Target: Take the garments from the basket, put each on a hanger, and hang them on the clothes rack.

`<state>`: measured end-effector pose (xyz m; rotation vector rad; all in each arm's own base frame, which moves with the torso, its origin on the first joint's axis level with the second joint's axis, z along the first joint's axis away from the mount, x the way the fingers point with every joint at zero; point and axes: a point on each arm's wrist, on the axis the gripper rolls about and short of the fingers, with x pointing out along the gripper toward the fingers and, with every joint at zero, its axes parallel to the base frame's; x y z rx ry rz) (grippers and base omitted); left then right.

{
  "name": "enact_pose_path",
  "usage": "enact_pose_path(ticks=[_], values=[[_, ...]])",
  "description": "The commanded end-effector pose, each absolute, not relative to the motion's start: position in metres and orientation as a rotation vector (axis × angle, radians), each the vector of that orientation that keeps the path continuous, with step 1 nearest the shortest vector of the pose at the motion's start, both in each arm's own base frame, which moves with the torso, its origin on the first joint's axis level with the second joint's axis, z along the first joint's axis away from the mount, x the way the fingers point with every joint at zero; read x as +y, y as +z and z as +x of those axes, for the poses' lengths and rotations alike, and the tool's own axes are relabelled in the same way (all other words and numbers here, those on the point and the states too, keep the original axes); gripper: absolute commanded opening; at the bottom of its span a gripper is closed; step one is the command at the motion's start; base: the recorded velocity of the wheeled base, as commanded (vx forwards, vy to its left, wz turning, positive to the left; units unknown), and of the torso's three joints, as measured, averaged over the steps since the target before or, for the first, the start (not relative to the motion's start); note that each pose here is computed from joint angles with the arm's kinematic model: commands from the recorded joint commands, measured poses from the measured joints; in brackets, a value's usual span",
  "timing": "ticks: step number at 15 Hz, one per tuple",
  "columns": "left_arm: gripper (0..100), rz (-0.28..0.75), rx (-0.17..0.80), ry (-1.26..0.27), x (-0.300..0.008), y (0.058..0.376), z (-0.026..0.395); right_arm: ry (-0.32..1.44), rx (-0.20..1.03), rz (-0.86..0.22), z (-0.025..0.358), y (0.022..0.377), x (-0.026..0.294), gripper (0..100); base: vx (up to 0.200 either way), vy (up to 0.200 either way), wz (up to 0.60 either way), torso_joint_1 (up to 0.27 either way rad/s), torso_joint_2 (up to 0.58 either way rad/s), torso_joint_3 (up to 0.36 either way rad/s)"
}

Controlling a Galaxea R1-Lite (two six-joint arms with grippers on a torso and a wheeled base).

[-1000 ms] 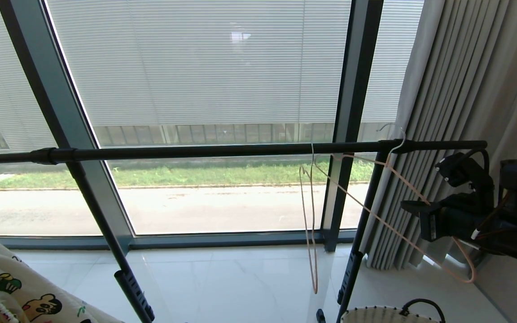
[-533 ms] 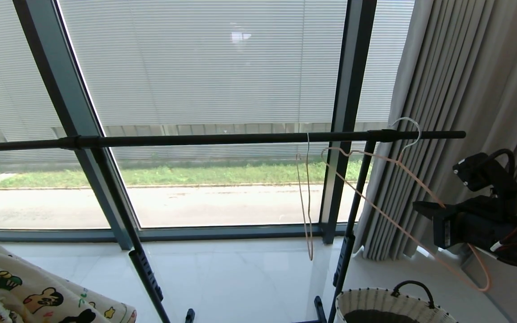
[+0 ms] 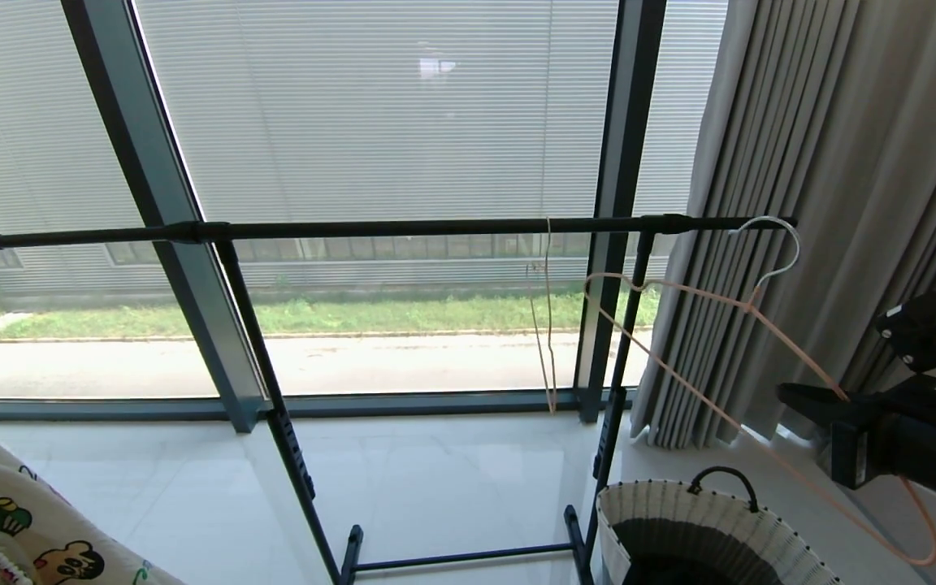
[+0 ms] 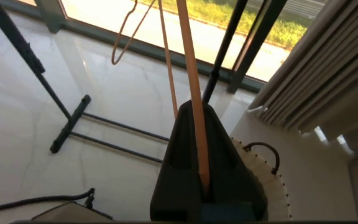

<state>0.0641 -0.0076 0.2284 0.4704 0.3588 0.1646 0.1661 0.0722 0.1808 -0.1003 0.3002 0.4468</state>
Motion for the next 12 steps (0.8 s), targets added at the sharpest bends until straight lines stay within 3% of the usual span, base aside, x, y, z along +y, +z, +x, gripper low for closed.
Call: enact_pose_path(ticks=[1,4,7,12], values=[[0,0.471,0.359,0.164,-0.008,0.228,0.064,0.479,0.251,-0.096,0.148,0.191,0.070,0,-0.200,0.000,0.00,-0.007,0.00,0.002],[0,0.477,0.372,0.152,-0.008,0.224,0.064,0.577,0.246,-0.100,0.126,0.196,0.076,0,-0.200,0.000,0.00,0.004,0.00,0.001],[0,0.500,0.430,0.124,-0.011,0.209,0.069,0.729,0.260,-0.115,0.111,0.194,0.092,0,0.000,0.000,0.00,0.000,0.00,0.000],[0,0.328,0.427,0.163,-0.043,0.231,0.166,1.050,0.415,-0.025,0.072,0.186,0.129,0,0.000,0.000,0.00,0.000,0.00,0.000]])
